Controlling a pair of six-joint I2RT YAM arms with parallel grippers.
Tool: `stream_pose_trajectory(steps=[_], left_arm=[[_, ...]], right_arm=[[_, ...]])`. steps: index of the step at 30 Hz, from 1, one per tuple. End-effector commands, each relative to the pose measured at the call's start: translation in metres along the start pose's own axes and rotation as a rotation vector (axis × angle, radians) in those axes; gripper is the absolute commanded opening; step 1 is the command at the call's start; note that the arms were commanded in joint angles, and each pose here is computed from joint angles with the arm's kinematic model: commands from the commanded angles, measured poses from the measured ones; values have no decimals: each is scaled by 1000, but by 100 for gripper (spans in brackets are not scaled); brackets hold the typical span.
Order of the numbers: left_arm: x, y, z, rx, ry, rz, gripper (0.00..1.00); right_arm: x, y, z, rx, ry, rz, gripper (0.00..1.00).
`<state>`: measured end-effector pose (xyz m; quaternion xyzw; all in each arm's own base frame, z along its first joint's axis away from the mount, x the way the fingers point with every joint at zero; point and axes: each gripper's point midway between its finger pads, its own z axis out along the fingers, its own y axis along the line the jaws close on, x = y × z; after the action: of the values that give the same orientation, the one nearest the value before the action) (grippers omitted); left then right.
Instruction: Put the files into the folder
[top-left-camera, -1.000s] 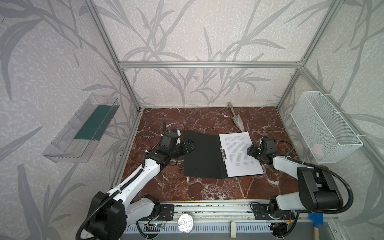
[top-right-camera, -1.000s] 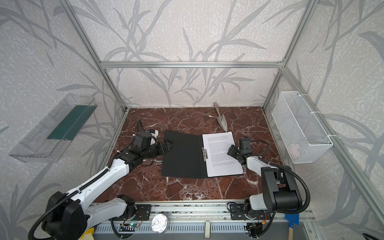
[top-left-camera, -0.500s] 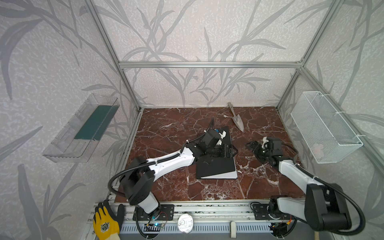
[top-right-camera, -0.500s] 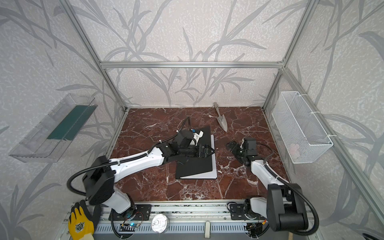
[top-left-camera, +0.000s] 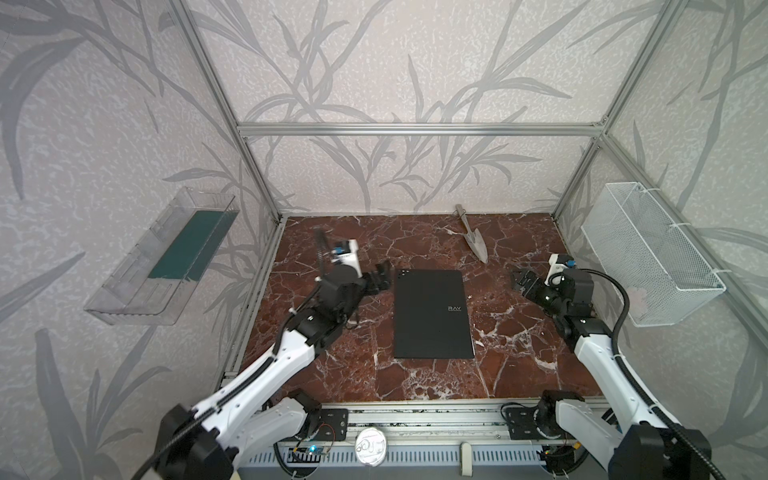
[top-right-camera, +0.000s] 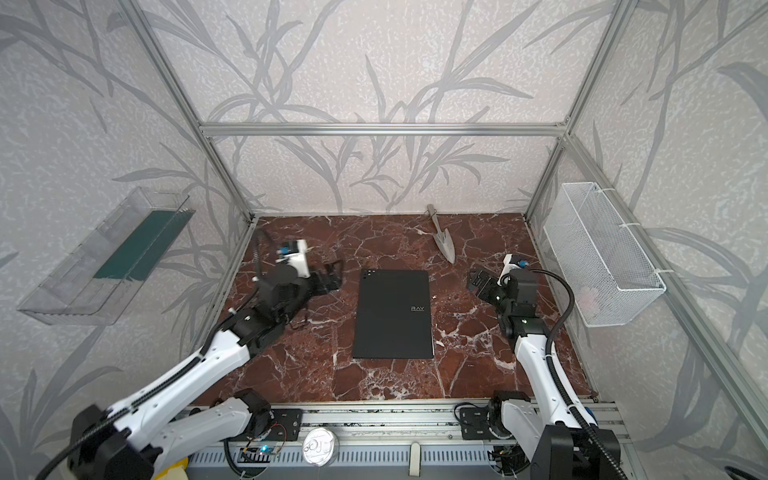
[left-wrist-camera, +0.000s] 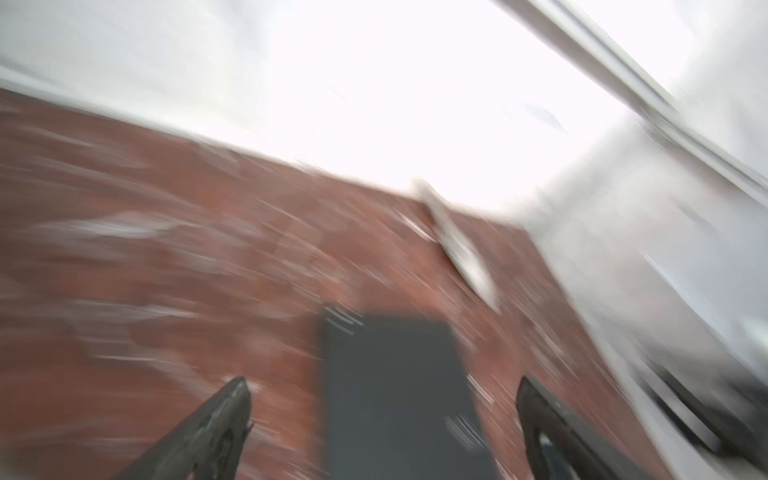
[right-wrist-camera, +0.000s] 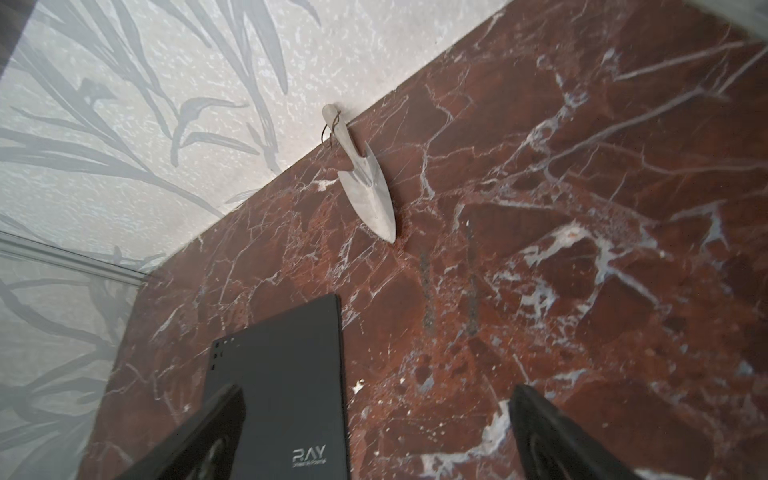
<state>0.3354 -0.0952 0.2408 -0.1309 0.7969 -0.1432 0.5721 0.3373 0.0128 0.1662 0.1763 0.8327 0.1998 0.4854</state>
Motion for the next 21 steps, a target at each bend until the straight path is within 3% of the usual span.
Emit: stream_pose_trajectory(steps=[1, 5, 9, 11, 15, 17, 19, 21], left_arm=[[14, 118, -4, -473, -85, 162, 99], [10, 165, 1, -634, -136, 230, 99], [13, 184, 17, -632, -166, 281, 99], [21, 197, 27, -610, -191, 238, 99], [29, 197, 50, -579, -131, 297, 99], [32, 202, 53, -537, -204, 275, 99], [50, 194, 69, -442, -119, 313, 99], [50, 195, 78, -450, -117, 328, 99]], right_arm=[[-18, -11, 4, 32, -185, -185, 99], [-15, -36, 11, 127, -251, -256, 99], [-11, -50, 26, 159, -301, -287, 99], [-3, -58, 37, 176, -269, -322, 99], [-2, -58, 48, 141, -325, -362, 99], [1, -59, 50, 161, -253, -364, 99], [4, -58, 51, 151, -252, -372, 99], [10, -51, 49, 97, -293, -404, 99]])
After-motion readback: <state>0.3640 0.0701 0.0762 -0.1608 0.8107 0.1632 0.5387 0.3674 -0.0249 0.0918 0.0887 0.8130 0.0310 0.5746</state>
